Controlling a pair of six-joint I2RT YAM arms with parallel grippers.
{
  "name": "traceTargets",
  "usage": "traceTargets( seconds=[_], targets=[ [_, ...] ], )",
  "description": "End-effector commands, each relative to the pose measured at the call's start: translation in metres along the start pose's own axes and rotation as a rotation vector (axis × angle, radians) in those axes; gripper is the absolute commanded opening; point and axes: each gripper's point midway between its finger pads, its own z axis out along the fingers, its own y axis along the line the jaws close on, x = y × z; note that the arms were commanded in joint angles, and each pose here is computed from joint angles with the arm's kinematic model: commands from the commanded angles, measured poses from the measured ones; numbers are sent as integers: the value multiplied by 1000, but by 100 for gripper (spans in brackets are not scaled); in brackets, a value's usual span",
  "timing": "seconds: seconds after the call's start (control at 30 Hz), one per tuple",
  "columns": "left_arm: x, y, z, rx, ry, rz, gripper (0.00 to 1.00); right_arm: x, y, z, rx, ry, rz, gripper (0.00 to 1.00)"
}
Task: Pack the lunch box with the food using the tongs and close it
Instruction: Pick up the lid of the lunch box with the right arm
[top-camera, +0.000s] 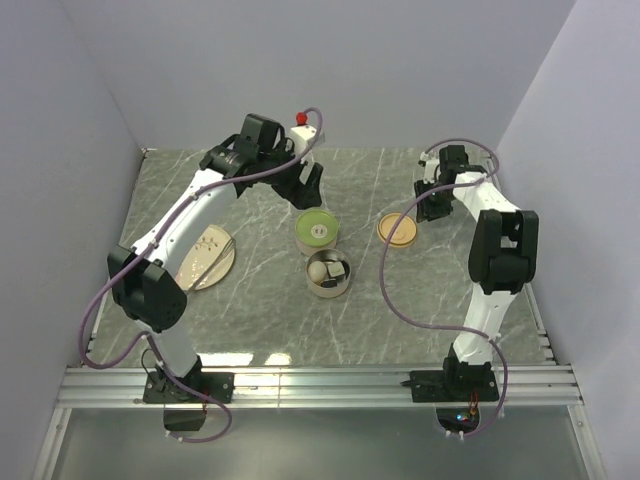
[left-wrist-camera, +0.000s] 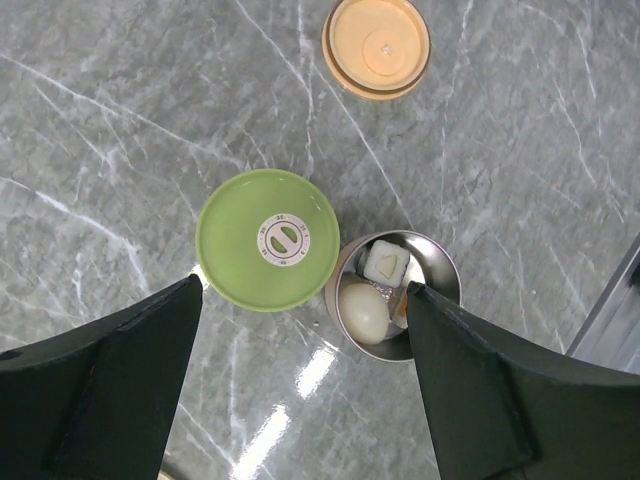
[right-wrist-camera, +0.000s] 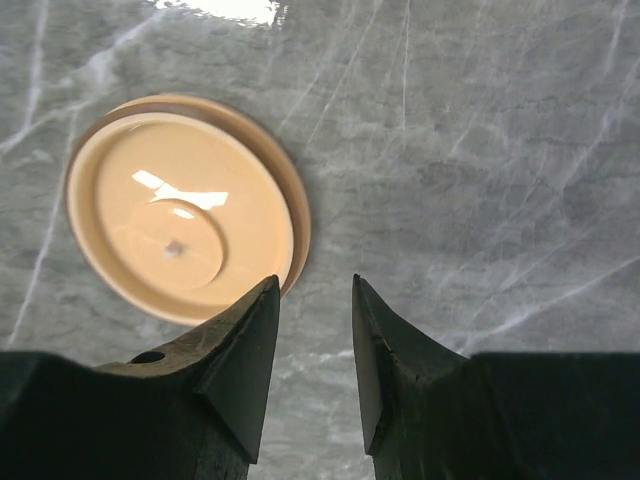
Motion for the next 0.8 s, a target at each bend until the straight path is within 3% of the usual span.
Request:
traceTargets(
  seconds=[0.0, 0.77],
  targets=[
    [-15, -11, -12, 65, -95, -21, 89, -6, -5, 9, 35, -24, -27, 42],
    [-3, -10, -6, 91, -93, -67, 88, -2, 10, 33, 5, 13, -38, 42]
  ],
)
